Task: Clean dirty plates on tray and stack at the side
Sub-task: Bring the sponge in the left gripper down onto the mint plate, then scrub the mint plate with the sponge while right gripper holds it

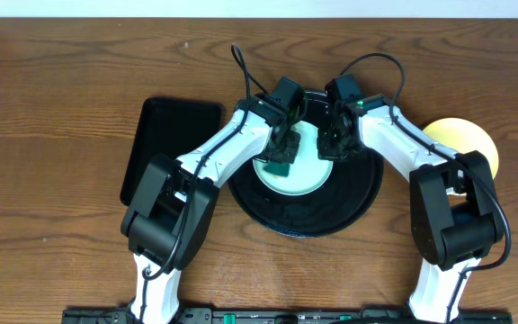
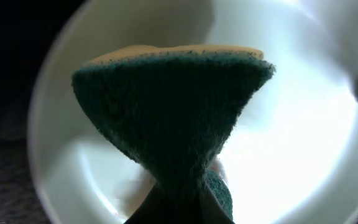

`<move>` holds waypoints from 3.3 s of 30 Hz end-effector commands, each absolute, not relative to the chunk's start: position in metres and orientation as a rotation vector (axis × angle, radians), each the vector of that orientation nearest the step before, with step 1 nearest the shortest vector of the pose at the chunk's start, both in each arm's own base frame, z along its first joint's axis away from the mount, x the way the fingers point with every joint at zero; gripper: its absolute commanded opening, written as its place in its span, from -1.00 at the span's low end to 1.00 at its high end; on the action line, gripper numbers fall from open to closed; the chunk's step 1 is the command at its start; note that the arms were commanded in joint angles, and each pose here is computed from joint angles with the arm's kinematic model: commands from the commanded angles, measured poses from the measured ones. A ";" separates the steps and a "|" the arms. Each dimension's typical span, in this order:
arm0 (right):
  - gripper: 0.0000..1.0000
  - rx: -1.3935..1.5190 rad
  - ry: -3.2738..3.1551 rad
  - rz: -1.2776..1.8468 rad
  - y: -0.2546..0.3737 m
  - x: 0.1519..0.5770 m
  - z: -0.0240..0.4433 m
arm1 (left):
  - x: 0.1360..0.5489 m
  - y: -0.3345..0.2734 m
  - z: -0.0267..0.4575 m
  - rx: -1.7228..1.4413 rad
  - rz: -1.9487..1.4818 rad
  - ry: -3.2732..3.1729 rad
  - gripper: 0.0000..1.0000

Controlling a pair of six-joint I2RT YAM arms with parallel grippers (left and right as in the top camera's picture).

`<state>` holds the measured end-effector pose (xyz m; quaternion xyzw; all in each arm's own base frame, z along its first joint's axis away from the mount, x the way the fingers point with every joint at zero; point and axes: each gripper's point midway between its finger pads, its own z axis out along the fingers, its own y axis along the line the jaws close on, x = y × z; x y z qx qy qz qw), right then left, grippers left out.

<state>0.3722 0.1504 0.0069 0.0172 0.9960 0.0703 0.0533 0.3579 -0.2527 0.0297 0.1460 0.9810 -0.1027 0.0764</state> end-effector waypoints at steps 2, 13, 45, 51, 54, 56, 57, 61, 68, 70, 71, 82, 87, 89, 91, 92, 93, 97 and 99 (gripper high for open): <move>-0.98 0.043 3.088 0.185 0.151 0.361 -0.013 | 0.347 -0.274 0.024 0.487 -0.481 2.959 -0.85; -0.97 0.044 3.097 0.181 0.150 0.358 -0.013 | 0.420 -0.239 0.031 0.375 -0.028 2.686 -0.85; -0.97 0.015 3.128 0.184 0.157 0.348 -0.013 | 0.363 -0.282 0.022 0.724 -0.468 2.813 -0.85; -0.98 0.015 3.128 0.184 0.157 0.348 -0.013 | 0.409 -0.239 0.023 0.612 -0.009 2.699 -0.85; -0.98 0.015 3.127 0.184 0.157 0.348 -0.013 | 0.421 -0.212 0.028 0.533 0.213 2.658 -0.85; -0.97 0.015 3.127 0.183 0.157 0.348 -0.013 | 0.422 -0.203 0.030 0.478 0.279 2.657 -0.85; -0.97 0.015 3.127 0.184 0.157 0.348 -0.013 | 0.420 -0.201 0.029 0.467 0.281 2.670 -0.85; -0.97 0.015 3.127 0.183 0.157 0.348 -0.013 | 0.393 -0.199 0.018 0.392 0.233 2.804 -0.85; -0.98 0.015 3.126 0.184 0.157 0.349 -0.013 | 0.322 -0.236 0.009 0.491 -0.227 3.110 -0.85; -0.97 0.015 3.127 0.184 0.157 0.348 -0.013 | 0.313 -0.248 0.012 0.539 -0.360 3.129 -0.85; -0.97 0.015 3.127 0.183 0.157 0.348 -0.013 | 0.310 -0.257 0.014 0.569 -0.444 3.124 -0.85; -0.98 0.016 3.135 0.180 0.156 0.347 -0.013 | 0.322 -0.285 0.023 0.626 -0.654 3.006 -0.85; -0.98 0.016 3.137 0.178 0.156 0.346 -0.013 | 0.359 -0.282 0.022 0.614 -0.497 2.871 -0.85; -0.98 0.016 3.139 0.177 0.155 0.346 -0.013 | 0.375 -0.272 0.020 0.586 -0.369 2.827 -0.85; -0.97 0.016 3.139 0.177 0.155 0.346 -0.013 | 0.388 -0.258 0.020 0.554 -0.223 2.792 -0.85; -0.97 0.016 3.138 0.177 0.155 0.346 -0.013 | 0.394 -0.251 0.020 0.538 -0.151 2.776 -0.85; -0.97 0.016 3.138 0.177 0.155 0.346 -0.013 | 0.401 -0.242 0.020 0.519 -0.067 2.756 -0.85; -0.98 0.016 3.137 0.178 0.156 0.346 -0.013 | 0.417 -0.214 0.026 0.461 0.176 2.690 -0.85; -0.98 0.016 3.138 0.178 0.156 0.346 -0.013 | 0.421 -0.206 0.029 0.444 0.243 2.669 -0.85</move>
